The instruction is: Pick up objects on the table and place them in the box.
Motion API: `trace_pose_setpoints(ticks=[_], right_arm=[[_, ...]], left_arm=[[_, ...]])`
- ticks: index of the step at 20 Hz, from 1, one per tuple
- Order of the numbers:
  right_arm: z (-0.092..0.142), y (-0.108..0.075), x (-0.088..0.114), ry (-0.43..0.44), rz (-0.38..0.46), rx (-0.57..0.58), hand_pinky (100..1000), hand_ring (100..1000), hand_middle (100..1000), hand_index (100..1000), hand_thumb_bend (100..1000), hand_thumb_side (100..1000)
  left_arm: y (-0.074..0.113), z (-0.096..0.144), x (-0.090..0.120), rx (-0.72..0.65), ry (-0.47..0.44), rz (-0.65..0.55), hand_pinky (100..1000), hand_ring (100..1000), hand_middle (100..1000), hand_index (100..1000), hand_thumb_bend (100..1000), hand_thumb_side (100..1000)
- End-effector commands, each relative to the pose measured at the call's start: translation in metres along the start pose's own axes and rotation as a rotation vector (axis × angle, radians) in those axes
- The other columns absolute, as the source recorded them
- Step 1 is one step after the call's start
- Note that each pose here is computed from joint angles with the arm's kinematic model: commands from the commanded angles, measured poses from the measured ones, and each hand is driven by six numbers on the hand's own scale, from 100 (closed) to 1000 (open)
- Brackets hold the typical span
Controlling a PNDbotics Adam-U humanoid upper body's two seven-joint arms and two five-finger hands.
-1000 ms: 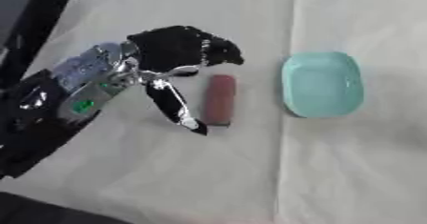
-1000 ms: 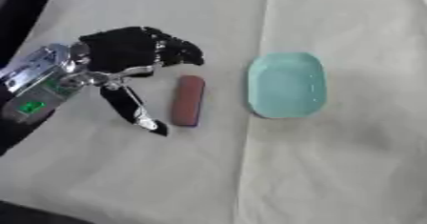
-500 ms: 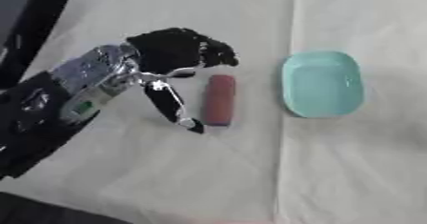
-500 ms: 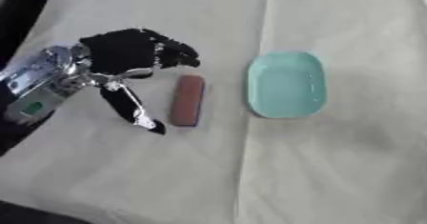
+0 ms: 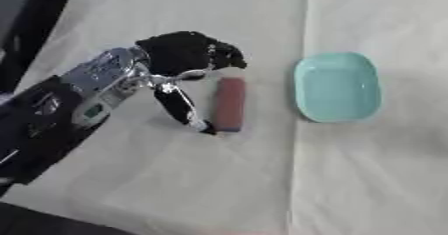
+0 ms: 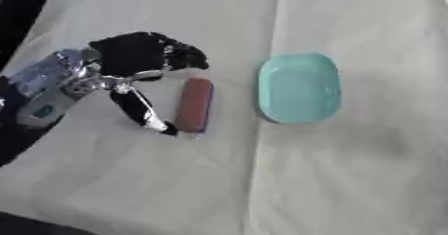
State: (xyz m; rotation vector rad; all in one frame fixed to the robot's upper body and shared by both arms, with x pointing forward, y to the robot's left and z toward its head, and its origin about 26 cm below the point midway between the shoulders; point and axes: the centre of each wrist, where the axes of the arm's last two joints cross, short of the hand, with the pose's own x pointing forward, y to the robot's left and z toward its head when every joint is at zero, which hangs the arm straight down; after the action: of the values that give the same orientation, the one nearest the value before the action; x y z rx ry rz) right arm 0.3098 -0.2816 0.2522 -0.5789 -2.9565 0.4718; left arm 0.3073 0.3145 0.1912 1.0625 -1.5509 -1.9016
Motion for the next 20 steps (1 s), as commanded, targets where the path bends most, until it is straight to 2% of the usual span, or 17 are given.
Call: trace_pose_setpoints(ticks=[1,20], right_arm=[[-0.009,-0.003,0.003,-0.035,0.005,0.003,193,363,620,821,100,792],[-0.01,-0.004,0.003,-0.038,0.005,0.003,193,363,620,821,100,790]], left_arm=[[0.001,-0.001,-0.005,-0.004,0.004,-0.019,672,797,859,944,652,594],[-0.024,-0.01,-0.003,-0.087,-0.024,-0.017,678,800,859,944,659,652]])
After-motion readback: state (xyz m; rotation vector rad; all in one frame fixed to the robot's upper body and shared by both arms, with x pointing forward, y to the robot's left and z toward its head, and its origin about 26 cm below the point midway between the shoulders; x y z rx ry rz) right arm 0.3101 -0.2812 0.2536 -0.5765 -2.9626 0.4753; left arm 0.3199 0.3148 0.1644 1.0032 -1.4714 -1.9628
